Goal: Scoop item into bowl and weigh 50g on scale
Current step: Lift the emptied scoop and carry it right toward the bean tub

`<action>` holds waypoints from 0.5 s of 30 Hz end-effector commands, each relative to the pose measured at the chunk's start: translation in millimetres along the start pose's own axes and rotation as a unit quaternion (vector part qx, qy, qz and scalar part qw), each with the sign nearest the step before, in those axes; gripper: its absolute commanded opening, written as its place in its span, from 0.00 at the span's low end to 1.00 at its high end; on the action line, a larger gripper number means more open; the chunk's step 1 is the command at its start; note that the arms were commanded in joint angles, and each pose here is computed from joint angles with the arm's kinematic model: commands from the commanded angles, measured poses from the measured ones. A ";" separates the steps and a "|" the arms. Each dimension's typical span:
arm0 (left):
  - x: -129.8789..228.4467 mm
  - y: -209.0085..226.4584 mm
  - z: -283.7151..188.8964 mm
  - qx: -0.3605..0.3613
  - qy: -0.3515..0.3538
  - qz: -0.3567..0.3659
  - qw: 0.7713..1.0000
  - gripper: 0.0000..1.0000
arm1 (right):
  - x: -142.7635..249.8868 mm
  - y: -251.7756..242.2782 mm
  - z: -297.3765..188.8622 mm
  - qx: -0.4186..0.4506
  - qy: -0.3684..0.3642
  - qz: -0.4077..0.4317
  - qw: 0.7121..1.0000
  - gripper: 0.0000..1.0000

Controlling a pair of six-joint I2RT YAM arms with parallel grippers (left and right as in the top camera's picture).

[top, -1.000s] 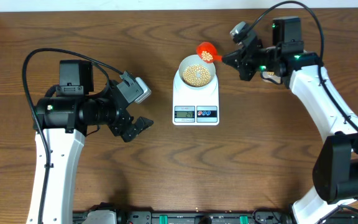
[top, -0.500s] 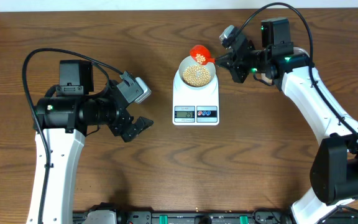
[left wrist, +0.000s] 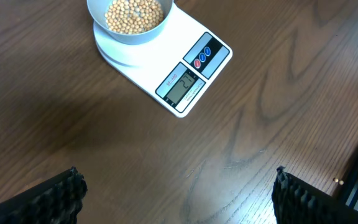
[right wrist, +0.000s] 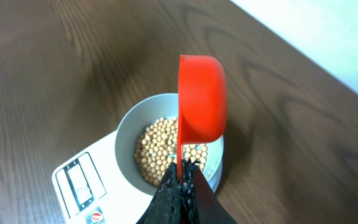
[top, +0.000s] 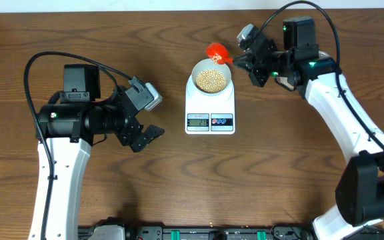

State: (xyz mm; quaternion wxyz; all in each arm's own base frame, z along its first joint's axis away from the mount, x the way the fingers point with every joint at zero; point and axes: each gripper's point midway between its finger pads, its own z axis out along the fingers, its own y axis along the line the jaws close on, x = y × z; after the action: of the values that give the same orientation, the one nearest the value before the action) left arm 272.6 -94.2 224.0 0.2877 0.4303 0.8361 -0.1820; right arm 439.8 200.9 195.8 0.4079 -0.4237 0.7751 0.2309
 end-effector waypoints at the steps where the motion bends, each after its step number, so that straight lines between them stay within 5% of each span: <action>1: -3.4 3.4 -3.3 -0.006 -0.001 0.010 1.000 0.98 | -10.8 -5.3 -14.3 0.036 0.000 -0.030 0.999 0.01; 15: -3.4 3.4 -3.3 -0.006 -0.001 0.010 1.000 0.98 | -1.1 3.7 -9.7 0.027 0.024 -0.039 0.999 0.01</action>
State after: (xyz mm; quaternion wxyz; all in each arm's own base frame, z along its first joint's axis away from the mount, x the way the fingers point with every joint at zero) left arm 272.6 -94.2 224.0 0.2877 0.4301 0.8361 -0.1820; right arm 433.8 195.2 194.0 0.3978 -0.4390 0.7832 0.1887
